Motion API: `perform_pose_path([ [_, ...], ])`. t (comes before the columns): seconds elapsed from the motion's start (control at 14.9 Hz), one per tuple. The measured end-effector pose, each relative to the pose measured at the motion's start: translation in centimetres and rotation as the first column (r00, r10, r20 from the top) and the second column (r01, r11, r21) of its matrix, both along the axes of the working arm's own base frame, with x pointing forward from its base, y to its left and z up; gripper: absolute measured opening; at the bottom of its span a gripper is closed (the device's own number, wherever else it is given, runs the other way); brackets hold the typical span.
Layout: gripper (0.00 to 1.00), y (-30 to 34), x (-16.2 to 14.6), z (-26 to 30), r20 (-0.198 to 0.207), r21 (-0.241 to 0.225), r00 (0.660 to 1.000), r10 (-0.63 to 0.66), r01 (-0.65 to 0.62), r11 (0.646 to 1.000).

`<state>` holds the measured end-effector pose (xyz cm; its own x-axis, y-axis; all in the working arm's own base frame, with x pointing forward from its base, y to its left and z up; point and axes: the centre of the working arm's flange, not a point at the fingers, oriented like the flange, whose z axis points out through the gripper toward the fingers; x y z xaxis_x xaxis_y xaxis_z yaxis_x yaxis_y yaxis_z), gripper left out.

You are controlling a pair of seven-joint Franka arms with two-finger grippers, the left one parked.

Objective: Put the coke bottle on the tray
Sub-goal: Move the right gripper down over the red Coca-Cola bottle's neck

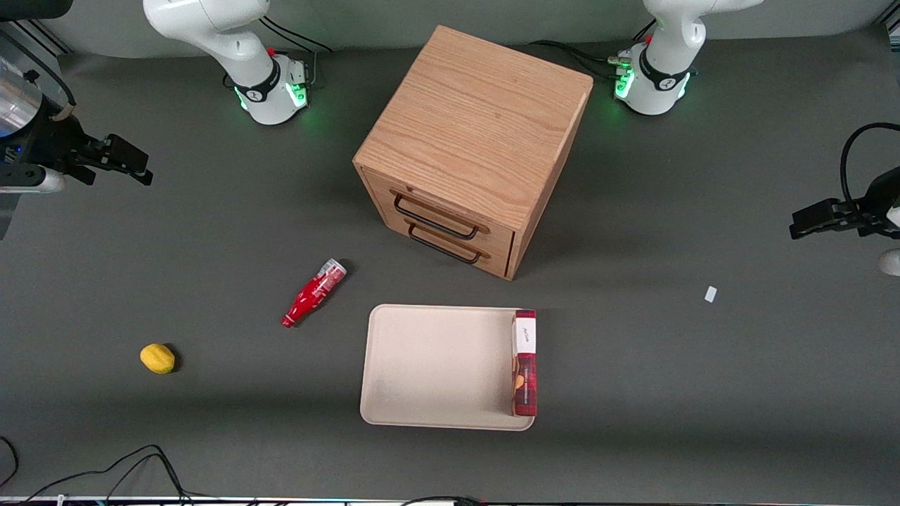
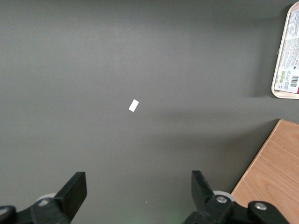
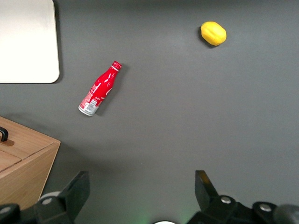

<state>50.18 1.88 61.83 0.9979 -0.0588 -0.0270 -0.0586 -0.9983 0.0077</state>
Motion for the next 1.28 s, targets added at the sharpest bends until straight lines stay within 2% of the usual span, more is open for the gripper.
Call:
perform_pose_path([
  [0.4, 1.00, 0.5, 0.8, -0.5, -0.015, -0.007, 1.000, 0.000, 0.000, 1.000],
  [0.67, 1.00, 4.6, 2.6, -3.1, -0.037, -0.029, 0.997, -0.061, 0.060, 0.998],
  [0.87, 1.00, 9.2, 5.2, -7.2, -0.018, -0.041, 0.990, -0.141, 0.140, 0.989],
  [1.07, 1.00, 13.4, 7.3, -12.8, -0.025, -0.060, 0.970, -0.241, 0.239, 0.969],
  [1.28, 1.00, 15.0, 9.2, -18.2, -0.023, -0.068, 0.944, -0.329, 0.327, 0.942],
])
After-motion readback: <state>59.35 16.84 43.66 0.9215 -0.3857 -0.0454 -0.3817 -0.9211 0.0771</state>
